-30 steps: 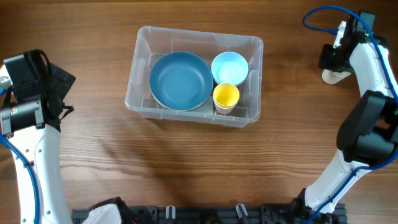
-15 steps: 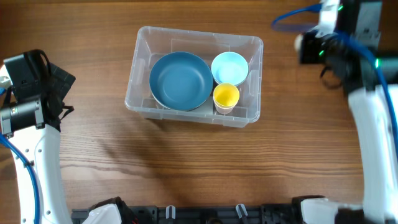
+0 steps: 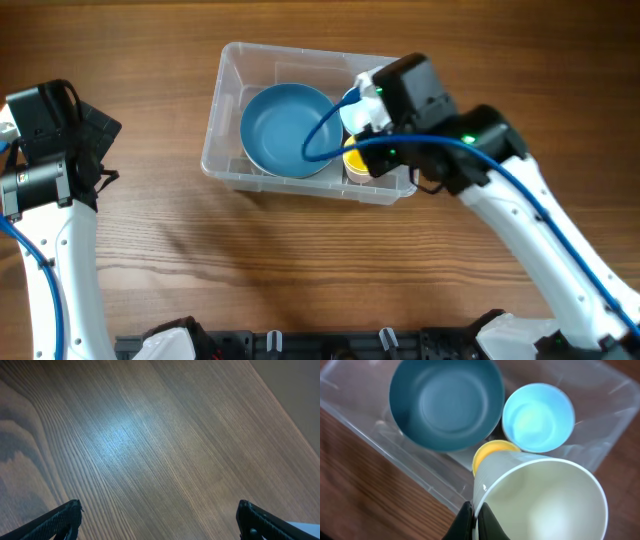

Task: Pack container

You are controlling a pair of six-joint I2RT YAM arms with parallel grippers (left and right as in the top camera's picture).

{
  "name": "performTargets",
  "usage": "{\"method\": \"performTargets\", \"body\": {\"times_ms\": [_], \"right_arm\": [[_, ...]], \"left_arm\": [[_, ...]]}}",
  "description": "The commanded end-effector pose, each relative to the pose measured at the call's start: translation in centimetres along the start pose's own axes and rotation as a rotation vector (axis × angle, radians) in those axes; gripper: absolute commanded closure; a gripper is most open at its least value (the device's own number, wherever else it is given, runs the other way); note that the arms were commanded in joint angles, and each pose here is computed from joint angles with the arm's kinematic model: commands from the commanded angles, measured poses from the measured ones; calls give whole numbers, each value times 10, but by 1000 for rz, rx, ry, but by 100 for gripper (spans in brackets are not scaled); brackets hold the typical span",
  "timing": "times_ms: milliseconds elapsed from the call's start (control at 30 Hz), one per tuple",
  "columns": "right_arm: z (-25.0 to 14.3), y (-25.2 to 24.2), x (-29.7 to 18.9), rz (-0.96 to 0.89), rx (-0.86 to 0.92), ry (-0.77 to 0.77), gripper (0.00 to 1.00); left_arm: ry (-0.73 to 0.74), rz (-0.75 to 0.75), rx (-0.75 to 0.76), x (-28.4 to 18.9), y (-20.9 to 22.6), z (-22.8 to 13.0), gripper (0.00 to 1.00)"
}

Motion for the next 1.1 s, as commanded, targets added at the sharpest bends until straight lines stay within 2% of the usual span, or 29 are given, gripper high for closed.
{"method": "performTargets", "body": {"times_ms": [0, 300, 367, 433, 533, 633, 667, 733, 767, 900, 1067], "right_arm": [[-2, 1, 27, 0, 17, 68, 96], [-11, 1, 80, 10, 17, 205, 94], [-10, 1, 81, 9, 17, 201, 83], [-5, 1, 79, 11, -13, 177, 63], [2, -4, 66, 0, -25, 152, 52], [13, -33, 29, -86, 121, 69, 45], [15, -48, 12, -122, 167, 25, 38], [12, -75, -18, -181, 237, -50, 0], [4, -97, -44, -229, 296, -102, 0], [-15, -132, -81, -317, 394, -167, 1], [-25, -148, -92, -360, 444, -179, 0]], "left_arm": [[-10, -8, -8, -3, -1, 4, 0], [-10, -8, -8, -3, -1, 4, 0], [-10, -8, -8, -3, -1, 4, 0], [-10, -8, -8, -3, -1, 4, 0], [-10, -8, -8, -3, -1, 4, 0], [-10, -8, -8, -3, -1, 4, 0], [-10, -8, -8, -3, -1, 4, 0], [-10, -8, -8, -3, -1, 4, 0], [-10, -8, -8, -3, -1, 4, 0], [-10, -8, -8, -3, -1, 4, 0], [-10, -8, -8, -3, -1, 4, 0]]}}
Point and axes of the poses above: each gripper's point midway between its finger pads, its own x axis out along the fingers, its own y axis along the line the jaws close on, z = x × y, the point moved 5 cm from there along -x, back along the fingers, and after that the axes turned 8 degrees about -x, right-handed, at the moved point
